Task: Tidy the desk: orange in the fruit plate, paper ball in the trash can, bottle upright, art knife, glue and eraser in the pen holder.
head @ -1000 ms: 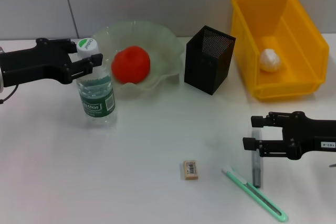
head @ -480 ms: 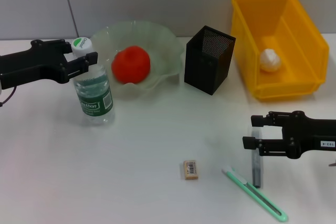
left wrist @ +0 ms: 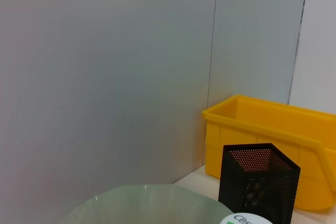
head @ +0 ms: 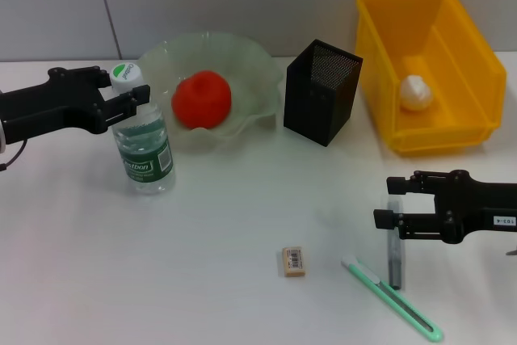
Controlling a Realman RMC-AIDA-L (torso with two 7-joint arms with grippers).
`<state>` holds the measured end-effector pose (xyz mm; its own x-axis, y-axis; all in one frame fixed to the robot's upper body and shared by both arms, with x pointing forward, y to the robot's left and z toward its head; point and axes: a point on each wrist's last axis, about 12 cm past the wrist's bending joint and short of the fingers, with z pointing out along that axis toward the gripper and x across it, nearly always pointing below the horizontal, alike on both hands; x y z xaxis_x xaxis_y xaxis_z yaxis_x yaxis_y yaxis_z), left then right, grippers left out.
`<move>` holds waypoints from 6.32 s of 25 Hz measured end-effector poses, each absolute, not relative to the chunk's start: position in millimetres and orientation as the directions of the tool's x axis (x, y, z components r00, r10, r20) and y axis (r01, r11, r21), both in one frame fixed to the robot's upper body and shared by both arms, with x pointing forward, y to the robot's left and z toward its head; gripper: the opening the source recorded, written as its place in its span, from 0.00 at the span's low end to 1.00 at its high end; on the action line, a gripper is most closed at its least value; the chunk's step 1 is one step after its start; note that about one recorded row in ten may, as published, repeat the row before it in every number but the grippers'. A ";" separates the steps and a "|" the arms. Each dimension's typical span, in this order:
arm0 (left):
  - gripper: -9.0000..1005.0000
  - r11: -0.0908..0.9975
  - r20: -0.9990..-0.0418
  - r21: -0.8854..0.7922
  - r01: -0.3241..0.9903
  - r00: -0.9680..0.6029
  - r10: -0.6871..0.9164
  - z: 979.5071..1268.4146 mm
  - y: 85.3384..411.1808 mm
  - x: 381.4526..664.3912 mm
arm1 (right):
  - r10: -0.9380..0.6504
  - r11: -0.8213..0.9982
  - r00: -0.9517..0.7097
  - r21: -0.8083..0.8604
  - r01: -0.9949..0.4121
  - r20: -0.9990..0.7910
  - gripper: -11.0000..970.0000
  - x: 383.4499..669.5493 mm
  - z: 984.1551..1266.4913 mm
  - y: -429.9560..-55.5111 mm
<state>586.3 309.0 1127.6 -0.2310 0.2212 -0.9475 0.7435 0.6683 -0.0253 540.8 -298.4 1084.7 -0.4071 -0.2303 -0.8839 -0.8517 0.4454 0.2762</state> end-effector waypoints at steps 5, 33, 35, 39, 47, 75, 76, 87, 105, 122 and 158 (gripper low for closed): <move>0.53 0.667 -0.948 -0.021 0.744 -0.227 0.224 1127.3 309.0 586.1 | -0.231 0.445 -0.407 0.276 -0.852 -0.884 0.76 540.8 1084.6 -298.4; 0.68 0.671 -0.954 -0.019 0.741 -0.215 0.209 1125.5 309.6 582.8 | -0.228 0.446 -0.411 0.281 -0.850 -0.882 0.76 539.9 1083.7 -298.5; 0.79 0.670 -0.954 -0.020 0.742 -0.215 0.209 1125.4 309.6 582.5 | -0.228 0.445 -0.411 0.281 -0.850 -0.882 0.76 539.9 1083.7 -298.4; 0.81 0.670 -0.958 -0.025 0.742 -0.209 0.196 1126.6 309.6 582.1 | -0.228 0.445 -0.412 0.282 -0.850 -0.882 0.76 539.8 1083.6 -298.4; 0.82 0.607 -0.995 -0.104 0.788 -0.087 -0.058 1156.7 321.4 562.8 | -0.226 0.447 -0.414 0.284 -0.848 -0.881 0.76 538.9 1082.8 -299.1; 0.82 0.331 -0.984 -0.137 0.934 -0.167 0.062 1050.0 281.7 475.8 | -0.693 0.422 -0.565 0.383 -0.822 -0.448 0.76 593.7 1188.0 -209.9; 0.82 0.332 -0.984 -0.136 0.934 -0.167 0.068 1047.7 281.3 473.7 | -0.710 0.427 -0.559 0.370 -0.825 -0.428 0.76 595.1 1187.8 -205.7; 0.82 0.309 -0.970 -0.146 0.940 -0.198 0.144 1030.3 271.8 463.5 | -0.843 0.443 -0.485 0.211 -0.872 -0.233 0.76 605.7 1169.1 -155.6; 0.82 0.249 -0.971 -0.079 0.965 -0.131 0.200 1031.9 269.6 466.6 | -0.897 0.396 -0.417 0.152 -0.905 -0.148 0.71 599.7 1147.8 -131.0; 0.82 0.251 -0.973 -0.083 0.964 -0.133 0.189 1032.9 266.6 468.8 | -0.934 0.328 -0.340 0.112 -0.938 -0.112 0.65 589.8 1130.2 -121.7; 0.82 0.251 -0.974 -0.079 0.965 -0.128 0.186 1034.0 265.0 471.3 | -0.940 0.315 -0.323 0.088 -0.945 -0.108 0.30 588.6 1124.9 -122.6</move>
